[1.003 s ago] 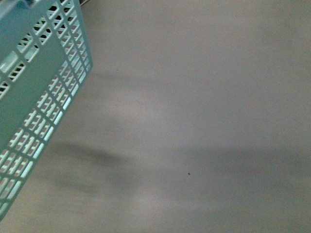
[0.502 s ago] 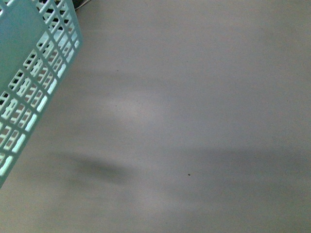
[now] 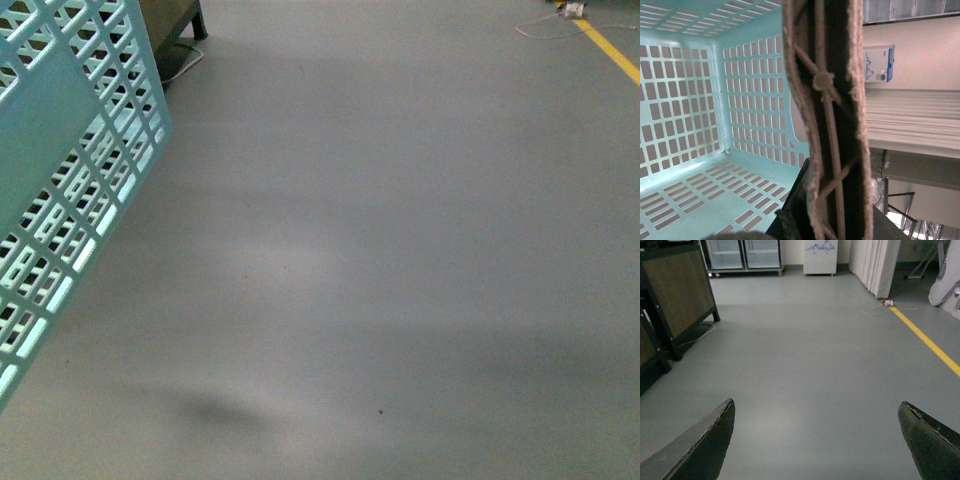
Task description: Pick lemon and mango into basket
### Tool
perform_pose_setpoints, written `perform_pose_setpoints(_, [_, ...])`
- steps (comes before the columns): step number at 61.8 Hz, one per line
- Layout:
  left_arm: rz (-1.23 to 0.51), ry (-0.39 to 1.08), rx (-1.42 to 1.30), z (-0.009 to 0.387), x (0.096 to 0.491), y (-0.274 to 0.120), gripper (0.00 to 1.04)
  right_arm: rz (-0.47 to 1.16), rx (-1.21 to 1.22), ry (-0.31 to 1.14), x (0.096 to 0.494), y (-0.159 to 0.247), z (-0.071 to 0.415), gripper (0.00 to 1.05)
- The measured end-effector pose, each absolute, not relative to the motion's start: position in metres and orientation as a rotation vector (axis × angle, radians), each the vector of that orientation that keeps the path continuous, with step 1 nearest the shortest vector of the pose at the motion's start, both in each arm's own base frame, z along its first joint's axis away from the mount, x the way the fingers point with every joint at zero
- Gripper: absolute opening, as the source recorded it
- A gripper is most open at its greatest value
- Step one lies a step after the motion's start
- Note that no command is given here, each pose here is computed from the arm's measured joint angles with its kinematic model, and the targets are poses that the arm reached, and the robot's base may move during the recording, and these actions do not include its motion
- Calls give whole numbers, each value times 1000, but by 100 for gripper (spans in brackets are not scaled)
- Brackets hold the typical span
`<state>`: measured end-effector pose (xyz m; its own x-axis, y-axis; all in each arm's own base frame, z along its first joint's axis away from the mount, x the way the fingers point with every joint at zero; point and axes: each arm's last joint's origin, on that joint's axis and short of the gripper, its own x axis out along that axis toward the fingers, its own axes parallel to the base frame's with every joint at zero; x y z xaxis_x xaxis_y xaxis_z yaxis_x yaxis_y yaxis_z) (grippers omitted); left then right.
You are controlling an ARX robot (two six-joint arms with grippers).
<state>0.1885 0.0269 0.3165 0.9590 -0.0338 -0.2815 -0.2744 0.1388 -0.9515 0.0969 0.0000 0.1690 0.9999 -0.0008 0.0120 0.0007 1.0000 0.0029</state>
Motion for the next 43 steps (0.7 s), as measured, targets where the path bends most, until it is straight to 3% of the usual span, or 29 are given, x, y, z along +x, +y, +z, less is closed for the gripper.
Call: perform_pose_setpoints(43, [176, 259, -1426, 317, 188, 27, 5, 0, 3, -12, 97, 0, 169, 96])
